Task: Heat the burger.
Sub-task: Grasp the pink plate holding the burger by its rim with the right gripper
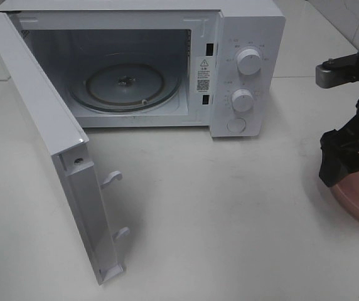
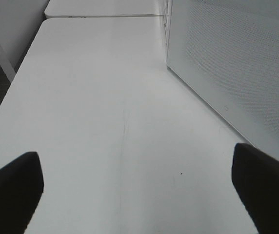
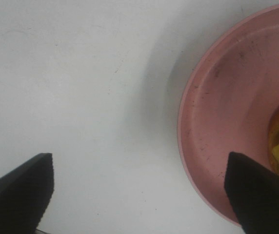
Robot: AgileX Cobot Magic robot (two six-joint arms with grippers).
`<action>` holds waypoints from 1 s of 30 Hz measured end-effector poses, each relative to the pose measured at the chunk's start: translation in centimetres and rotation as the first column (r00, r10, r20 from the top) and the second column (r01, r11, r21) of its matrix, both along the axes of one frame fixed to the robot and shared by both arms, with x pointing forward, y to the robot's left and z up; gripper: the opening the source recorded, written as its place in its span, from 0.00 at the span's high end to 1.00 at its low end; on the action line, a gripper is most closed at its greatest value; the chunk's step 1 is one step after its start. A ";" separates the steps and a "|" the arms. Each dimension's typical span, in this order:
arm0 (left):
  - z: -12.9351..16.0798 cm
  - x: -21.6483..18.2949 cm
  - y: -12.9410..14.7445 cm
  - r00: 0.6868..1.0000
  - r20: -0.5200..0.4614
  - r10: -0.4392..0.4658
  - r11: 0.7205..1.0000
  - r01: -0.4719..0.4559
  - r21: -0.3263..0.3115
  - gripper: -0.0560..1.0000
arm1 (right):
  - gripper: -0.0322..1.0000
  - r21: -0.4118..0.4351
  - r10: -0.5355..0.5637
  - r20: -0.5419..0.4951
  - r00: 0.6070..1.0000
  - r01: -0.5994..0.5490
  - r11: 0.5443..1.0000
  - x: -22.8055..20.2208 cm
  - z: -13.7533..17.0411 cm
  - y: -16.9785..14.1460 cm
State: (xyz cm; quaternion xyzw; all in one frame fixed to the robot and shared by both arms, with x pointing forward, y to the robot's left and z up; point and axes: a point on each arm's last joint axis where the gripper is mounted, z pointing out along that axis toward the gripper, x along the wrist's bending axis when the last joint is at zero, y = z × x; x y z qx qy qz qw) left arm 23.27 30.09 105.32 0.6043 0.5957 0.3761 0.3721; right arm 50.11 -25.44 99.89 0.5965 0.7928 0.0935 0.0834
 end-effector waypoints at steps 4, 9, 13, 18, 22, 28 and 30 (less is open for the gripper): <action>0.0 0.0 0.0 1.000 0.000 0.000 1.000 0.000 0.000 0.01 | 0.02 0.000 -0.015 0.015 1.000 0.015 1.000 0.4 -0.2 -0.4; 0.0 0.0 0.0 1.000 0.000 0.000 1.000 0.000 0.000 0.01 | 0.01 -0.019 -0.013 -0.022 1.000 0.013 1.000 1.1 -1.8 -0.5; 0.0 0.0 0.0 1.000 0.000 0.000 1.000 0.000 0.000 0.01 | 0.01 -0.027 -0.019 -0.041 0.999 0.018 0.999 1.9 -3.3 -0.5; 0.0 0.0 0.0 1.000 0.000 0.000 1.000 0.000 0.000 0.01 | 0.01 -0.085 -0.044 -0.051 0.998 0.040 0.996 3.1 -5.9 -0.9; 0.0 0.0 0.0 1.000 0.000 0.000 1.000 0.000 0.000 0.01 | 0.02 -0.099 -0.042 -0.057 0.997 0.036 0.994 3.5 -6.8 -0.9; 0.0 0.0 0.0 1.000 0.000 0.000 1.000 0.000 0.000 0.01 | 0.03 -0.101 -0.051 -0.066 0.996 0.044 0.994 4.1 -8.5 -1.1; 0.0 0.0 0.0 1.000 0.000 0.000 1.000 0.000 0.000 0.01 | 0.04 -0.108 -0.048 -0.076 0.996 0.040 0.993 4.2 -9.0 -1.2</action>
